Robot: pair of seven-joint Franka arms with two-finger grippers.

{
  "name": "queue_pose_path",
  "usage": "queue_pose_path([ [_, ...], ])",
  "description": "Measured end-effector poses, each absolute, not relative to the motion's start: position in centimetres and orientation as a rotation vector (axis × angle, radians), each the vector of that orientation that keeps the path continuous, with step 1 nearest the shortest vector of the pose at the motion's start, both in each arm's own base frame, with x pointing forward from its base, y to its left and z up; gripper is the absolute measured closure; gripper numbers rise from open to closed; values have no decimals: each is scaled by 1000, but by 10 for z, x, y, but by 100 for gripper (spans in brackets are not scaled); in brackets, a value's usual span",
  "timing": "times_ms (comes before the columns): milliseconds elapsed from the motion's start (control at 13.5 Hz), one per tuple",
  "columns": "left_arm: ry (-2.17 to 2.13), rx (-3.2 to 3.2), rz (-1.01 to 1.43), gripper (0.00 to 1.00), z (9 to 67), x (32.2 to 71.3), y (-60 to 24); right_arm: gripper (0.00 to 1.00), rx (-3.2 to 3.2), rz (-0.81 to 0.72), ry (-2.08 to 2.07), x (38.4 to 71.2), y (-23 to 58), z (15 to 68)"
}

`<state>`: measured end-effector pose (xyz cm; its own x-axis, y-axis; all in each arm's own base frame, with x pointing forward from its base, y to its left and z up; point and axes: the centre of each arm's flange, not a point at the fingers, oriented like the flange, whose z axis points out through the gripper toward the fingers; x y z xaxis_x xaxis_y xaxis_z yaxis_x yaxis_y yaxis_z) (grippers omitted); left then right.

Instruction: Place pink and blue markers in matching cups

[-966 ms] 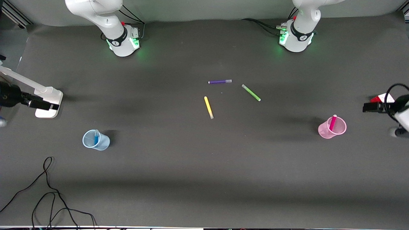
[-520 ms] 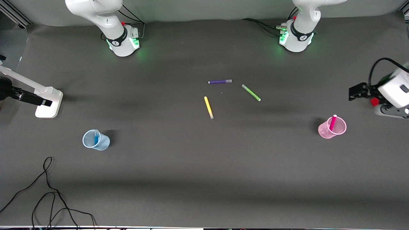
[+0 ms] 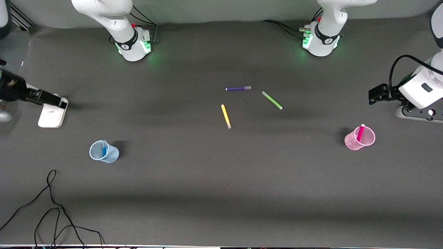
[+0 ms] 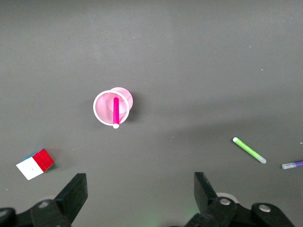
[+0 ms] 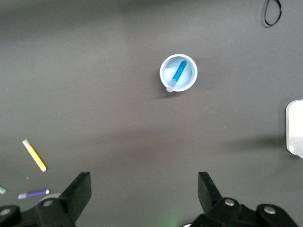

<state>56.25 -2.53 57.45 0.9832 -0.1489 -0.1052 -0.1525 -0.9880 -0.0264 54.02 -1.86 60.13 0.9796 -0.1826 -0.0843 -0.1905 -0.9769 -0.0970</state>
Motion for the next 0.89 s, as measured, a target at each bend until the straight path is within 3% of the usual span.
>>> queue_pose_path([
  [297,230,-3096,161,0,574,562,-24,0,-3069,70,122,508,-14,605],
  [892,219,-3125,153,0,577,561,-25,0,-3067,35,105,529,-19,601],
])
